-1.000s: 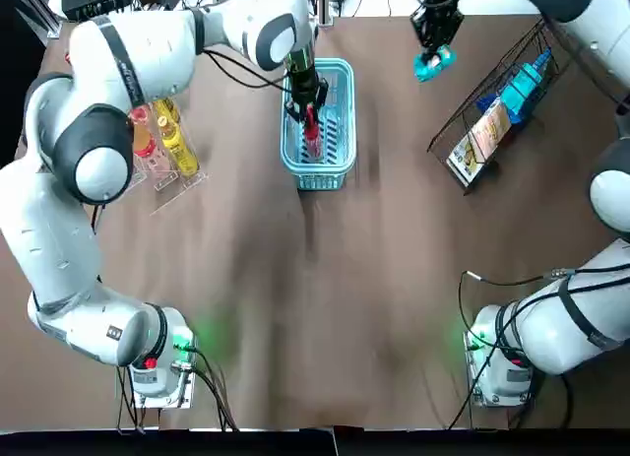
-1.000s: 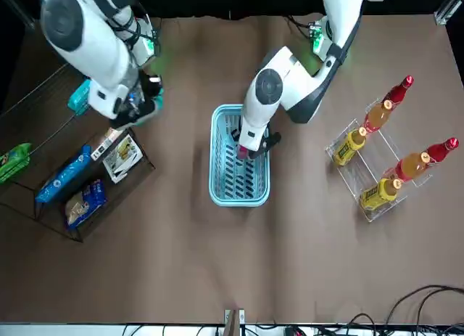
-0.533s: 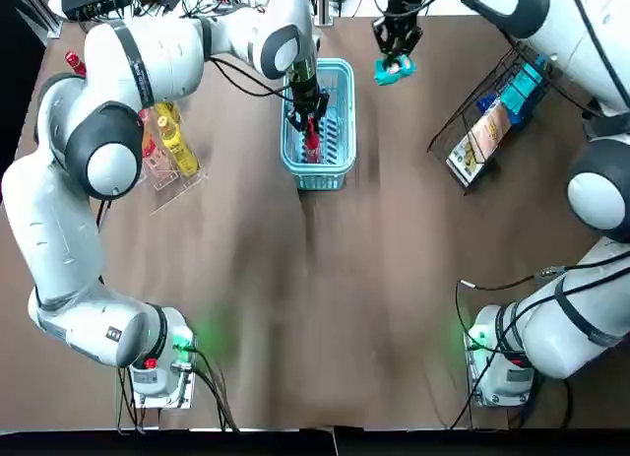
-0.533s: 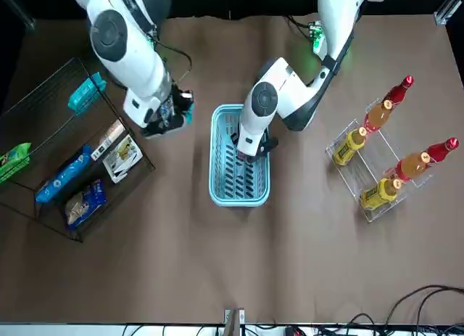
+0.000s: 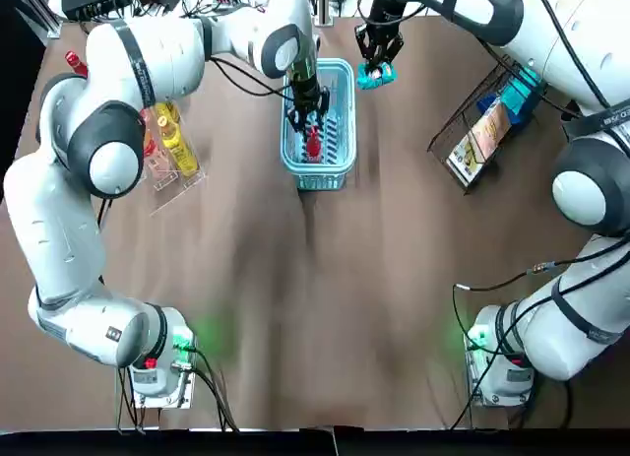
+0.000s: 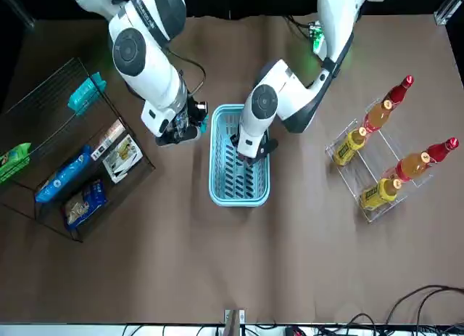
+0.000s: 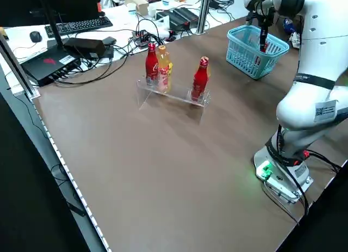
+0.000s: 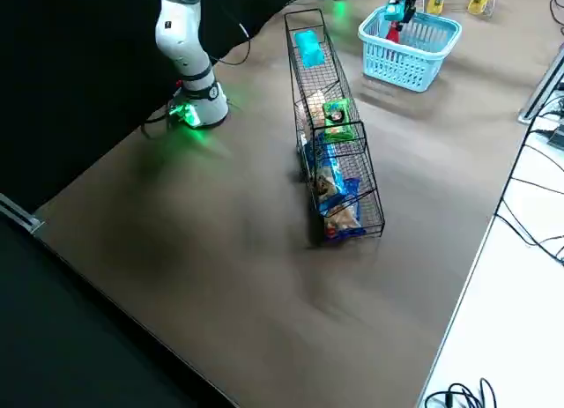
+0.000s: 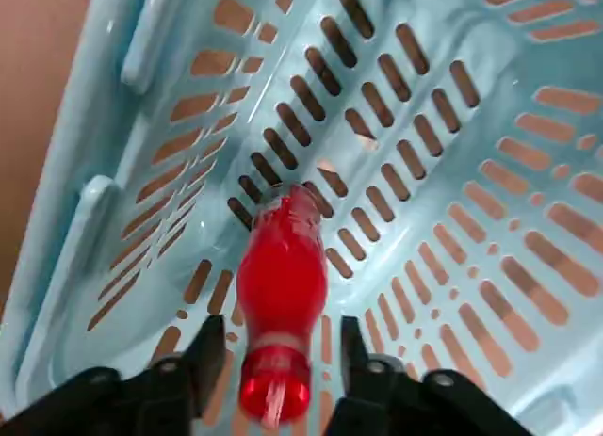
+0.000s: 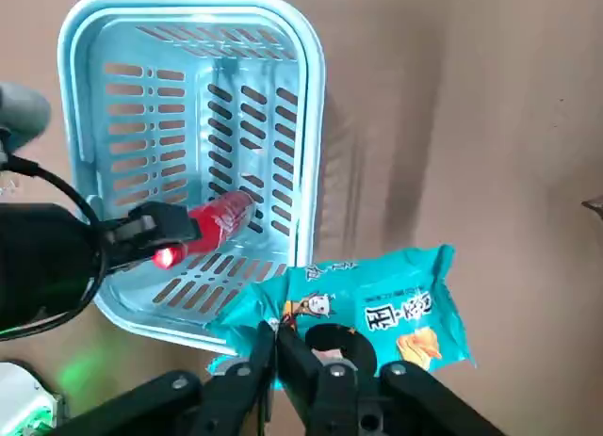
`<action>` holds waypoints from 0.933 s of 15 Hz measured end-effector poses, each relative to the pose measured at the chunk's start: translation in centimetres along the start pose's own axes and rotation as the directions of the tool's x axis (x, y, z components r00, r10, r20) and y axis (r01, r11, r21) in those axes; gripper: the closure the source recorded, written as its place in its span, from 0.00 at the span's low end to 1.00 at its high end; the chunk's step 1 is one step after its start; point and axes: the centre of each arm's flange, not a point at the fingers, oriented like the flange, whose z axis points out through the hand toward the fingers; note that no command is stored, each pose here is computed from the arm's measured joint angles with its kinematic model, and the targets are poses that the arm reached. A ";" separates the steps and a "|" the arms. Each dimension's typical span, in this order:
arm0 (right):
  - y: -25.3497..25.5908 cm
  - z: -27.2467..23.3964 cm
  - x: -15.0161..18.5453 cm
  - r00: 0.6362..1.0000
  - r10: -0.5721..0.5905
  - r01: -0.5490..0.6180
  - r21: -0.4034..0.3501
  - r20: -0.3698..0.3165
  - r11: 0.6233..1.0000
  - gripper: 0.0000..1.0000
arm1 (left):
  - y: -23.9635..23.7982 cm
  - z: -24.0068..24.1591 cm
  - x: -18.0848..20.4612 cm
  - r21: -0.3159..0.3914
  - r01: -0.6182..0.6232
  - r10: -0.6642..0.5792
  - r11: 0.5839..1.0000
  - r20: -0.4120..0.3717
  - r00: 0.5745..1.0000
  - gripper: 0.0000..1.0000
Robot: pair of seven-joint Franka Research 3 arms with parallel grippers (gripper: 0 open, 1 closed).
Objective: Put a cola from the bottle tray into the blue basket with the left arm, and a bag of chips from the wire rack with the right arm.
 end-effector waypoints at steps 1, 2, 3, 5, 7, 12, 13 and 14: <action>0.0 0.0 0.0 1.000 0.002 -0.002 0.000 0.000 1.000 0.95 | 0.2 -1.1 0.2 -0.020 0.003 -0.003 1.000 -0.009 1.000 0.31; 0.1 0.0 0.0 1.000 0.004 -0.004 0.000 0.000 1.000 0.95 | 0.3 -2.8 0.6 -0.045 0.007 -0.008 0.999 -0.023 1.000 0.22; 0.1 0.0 0.0 1.000 0.009 -0.009 0.000 -0.001 1.000 0.95 | 0.2 -4.7 1.2 -0.074 0.016 -0.019 0.997 -0.040 0.999 0.13; 0.0 0.1 0.0 1.000 0.014 -0.014 0.000 0.001 1.000 0.95 | -0.9 -9.5 2.8 -0.133 0.043 -0.054 0.990 -0.081 0.995 0.00; -0.7 0.6 -0.2 1.000 0.011 -0.011 -0.001 0.002 1.000 0.95 | -3.4 -13.7 4.8 -0.145 0.083 -0.099 0.986 -0.109 0.989 0.00; -2.7 3.1 0.8 0.997 0.063 -0.062 0.025 -0.054 0.998 0.95 | -11.1 -21.3 9.9 -0.056 0.015 -0.023 0.998 -0.139 0.990 0.00; -3.2 3.7 1.1 0.994 0.083 -0.081 0.034 -0.069 0.996 0.95 | -12.7 -22.4 10.7 -0.031 -0.017 0.013 0.999 -0.138 0.990 0.00; -3.6 4.3 1.3 0.990 0.111 -0.108 0.044 -0.082 0.993 0.95 | -14.4 -23.3 11.5 0.004 -0.052 0.052 0.999 -0.140 0.989 0.00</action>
